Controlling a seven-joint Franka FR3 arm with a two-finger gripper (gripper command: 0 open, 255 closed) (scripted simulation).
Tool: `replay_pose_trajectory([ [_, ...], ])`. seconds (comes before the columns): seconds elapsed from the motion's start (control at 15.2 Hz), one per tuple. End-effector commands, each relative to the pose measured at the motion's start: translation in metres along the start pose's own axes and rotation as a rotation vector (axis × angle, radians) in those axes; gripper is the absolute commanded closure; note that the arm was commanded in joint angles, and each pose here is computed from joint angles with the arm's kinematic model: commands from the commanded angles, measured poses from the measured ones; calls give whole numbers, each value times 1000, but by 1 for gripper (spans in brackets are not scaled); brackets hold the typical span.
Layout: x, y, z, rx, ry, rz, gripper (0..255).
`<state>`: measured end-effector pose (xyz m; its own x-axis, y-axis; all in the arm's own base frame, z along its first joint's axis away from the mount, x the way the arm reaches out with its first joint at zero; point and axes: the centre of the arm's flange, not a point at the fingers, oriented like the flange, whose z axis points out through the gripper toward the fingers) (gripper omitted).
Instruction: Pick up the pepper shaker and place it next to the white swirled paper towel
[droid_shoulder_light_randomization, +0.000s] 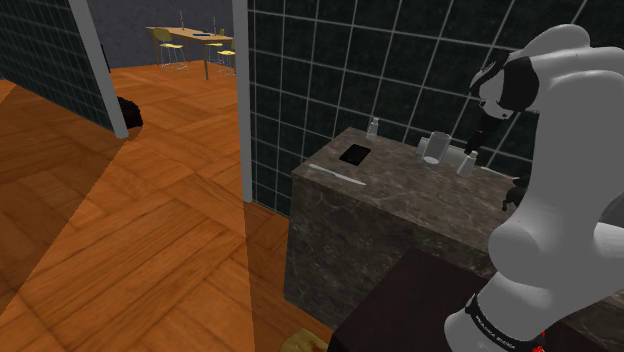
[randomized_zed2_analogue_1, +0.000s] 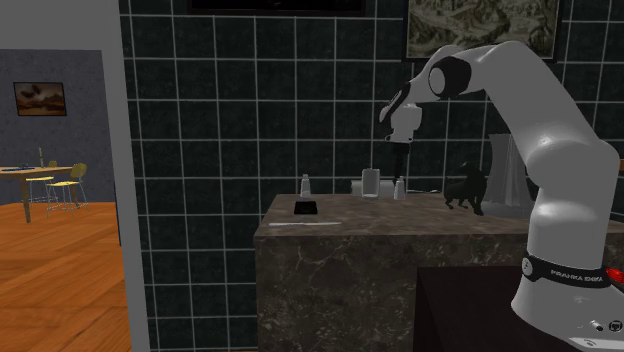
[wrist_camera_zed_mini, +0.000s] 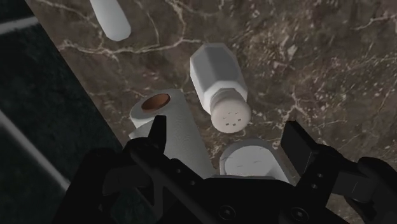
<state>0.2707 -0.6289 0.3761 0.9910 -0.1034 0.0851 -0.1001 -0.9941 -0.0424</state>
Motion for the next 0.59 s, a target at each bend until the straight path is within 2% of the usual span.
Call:
replay_pose_trajectory([
  [0.0,0,-1,-23,1,0,0,0],
  [0.07,0,-1,-33,1,0,0,0],
  [0.53,0,-1,-33,1,0,0,0],
])
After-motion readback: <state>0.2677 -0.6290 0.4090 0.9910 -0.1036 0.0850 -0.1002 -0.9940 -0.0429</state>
